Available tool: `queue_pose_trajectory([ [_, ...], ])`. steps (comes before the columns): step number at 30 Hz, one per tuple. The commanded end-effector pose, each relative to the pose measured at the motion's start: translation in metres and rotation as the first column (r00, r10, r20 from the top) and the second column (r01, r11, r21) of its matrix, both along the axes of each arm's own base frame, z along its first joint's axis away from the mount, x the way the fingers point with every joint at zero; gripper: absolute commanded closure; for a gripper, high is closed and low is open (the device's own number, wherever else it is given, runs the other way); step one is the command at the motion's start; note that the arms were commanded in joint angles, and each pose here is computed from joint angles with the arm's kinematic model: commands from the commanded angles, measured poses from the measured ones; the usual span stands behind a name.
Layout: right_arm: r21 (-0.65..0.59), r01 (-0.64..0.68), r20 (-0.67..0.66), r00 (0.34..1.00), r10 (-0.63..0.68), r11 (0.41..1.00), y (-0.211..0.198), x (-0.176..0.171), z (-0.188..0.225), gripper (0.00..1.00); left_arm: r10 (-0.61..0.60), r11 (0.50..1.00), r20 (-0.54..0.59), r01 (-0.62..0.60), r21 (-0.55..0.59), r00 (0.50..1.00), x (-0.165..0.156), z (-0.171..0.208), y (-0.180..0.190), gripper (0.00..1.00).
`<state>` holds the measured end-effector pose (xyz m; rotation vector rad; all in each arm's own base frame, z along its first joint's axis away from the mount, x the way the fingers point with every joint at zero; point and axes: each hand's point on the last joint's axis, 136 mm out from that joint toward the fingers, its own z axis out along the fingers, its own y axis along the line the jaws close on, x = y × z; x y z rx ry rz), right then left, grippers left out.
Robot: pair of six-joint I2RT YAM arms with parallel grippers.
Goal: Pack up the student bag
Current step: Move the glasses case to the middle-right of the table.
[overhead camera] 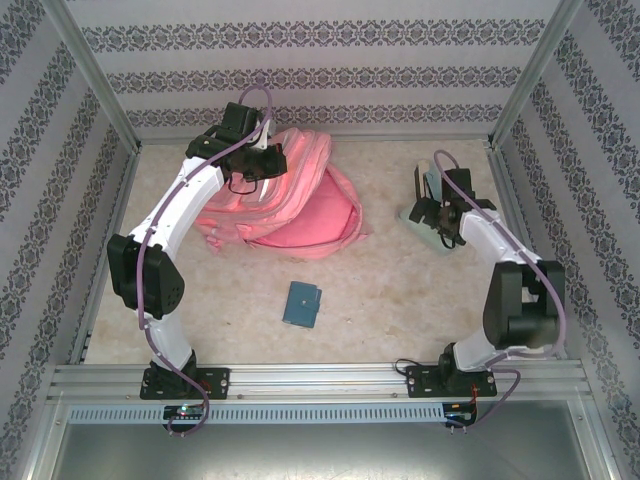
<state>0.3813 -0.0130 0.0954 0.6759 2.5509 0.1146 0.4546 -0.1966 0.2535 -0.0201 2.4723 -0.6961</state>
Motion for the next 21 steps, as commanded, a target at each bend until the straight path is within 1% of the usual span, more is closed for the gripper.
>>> queue_pose_trajectory([
  [1,0.024,0.031,-0.025,0.999,-0.030,0.999,-0.010,0.005,0.000,0.02,-0.011,0.998,0.132,0.019,-0.057,0.991,0.002,0.048,-0.001,0.99],
  [5,0.092,0.030,-0.074,0.997,-0.023,0.995,0.000,0.003,-0.020,0.02,-0.013,0.998,0.128,0.020,-0.051,0.992,0.002,0.046,0.000,0.99],
  [9,0.213,0.042,-0.127,0.992,-0.015,0.976,0.022,-0.010,-0.038,0.02,-0.017,0.998,0.125,0.024,-0.054,0.992,0.003,0.045,-0.002,0.99],
  [11,0.241,0.045,-0.154,0.988,-0.007,0.970,0.031,-0.019,-0.042,0.02,-0.016,0.998,0.129,0.024,-0.053,0.992,0.003,0.046,-0.001,0.99],
  [16,0.275,0.018,-0.152,0.988,0.025,0.961,0.061,-0.038,-0.039,0.02,-0.016,0.998,0.125,0.023,-0.054,0.992,0.005,0.043,-0.002,0.99],
  [21,0.305,-0.017,-0.131,0.990,0.060,0.952,0.090,-0.050,-0.023,0.02,-0.019,0.998,0.115,0.026,-0.061,0.993,0.007,0.039,-0.004,0.99],
])
